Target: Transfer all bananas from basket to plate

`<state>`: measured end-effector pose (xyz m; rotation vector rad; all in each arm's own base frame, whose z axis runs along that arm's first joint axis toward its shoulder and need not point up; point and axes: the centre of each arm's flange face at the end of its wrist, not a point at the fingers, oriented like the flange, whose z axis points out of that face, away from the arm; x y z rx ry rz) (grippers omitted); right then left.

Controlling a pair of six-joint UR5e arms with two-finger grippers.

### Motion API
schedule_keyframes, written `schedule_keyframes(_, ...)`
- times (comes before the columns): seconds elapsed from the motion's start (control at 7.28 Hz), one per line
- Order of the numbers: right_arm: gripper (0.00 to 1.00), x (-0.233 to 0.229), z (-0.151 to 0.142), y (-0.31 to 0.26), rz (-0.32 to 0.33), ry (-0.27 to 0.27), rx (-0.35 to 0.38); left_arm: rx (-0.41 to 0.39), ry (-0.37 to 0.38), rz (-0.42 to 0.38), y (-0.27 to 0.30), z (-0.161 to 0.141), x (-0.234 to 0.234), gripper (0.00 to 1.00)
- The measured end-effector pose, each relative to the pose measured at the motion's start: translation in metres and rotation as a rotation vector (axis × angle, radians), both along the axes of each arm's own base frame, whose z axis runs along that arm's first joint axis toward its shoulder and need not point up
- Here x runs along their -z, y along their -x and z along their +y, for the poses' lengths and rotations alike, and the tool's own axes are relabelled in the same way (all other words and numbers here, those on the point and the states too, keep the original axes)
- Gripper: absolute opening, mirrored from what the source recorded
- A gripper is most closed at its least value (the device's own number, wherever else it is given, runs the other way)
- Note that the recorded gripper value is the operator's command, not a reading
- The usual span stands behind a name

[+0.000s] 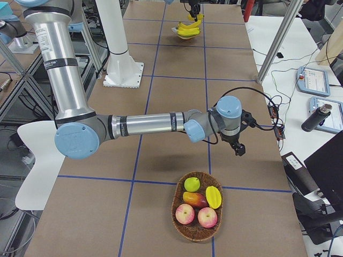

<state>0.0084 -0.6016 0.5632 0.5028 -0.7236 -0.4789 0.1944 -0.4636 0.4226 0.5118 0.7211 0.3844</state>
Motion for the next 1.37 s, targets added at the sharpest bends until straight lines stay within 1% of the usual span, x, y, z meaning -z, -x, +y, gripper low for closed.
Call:
schedule_keyframes(0.14, 1.00, -0.009, 0.006, -0.007, -0.003, -0.001, 0.008, -0.036, -0.002, -0.048, 0.005, 0.009, -0.023, 0.00)
schedule_keyframes(0.27, 1.00, -0.014, 0.010, -0.010, -0.004, -0.001, 0.013, -0.059, 0.001, -0.073, 0.003, 0.014, -0.036, 0.00)
schedule_keyframes(0.41, 1.00, -0.016, 0.011, -0.012, -0.004, -0.001, 0.014, -0.082, -0.001, -0.084, -0.007, 0.019, -0.040, 0.24)
schedule_keyframes(0.55, 1.00, -0.017, 0.012, -0.013, -0.004, -0.001, 0.013, -0.109, -0.005, -0.087, -0.020, 0.022, -0.040, 0.35)
schedule_keyframes(0.69, 1.00, -0.016, 0.012, -0.014, -0.004, -0.002, 0.011, -0.134, -0.009, -0.087, -0.034, 0.025, -0.039, 0.63)
schedule_keyframes(0.82, 1.00, -0.016, 0.012, -0.014, -0.005, -0.002, 0.011, -0.152, -0.011, -0.087, -0.043, 0.027, -0.039, 0.99)
schedule_keyframes(1.37, 1.00, -0.016, 0.011, -0.015, -0.006, 0.001, 0.006, -0.164, -0.012, -0.087, -0.049, 0.028, -0.041, 1.00)
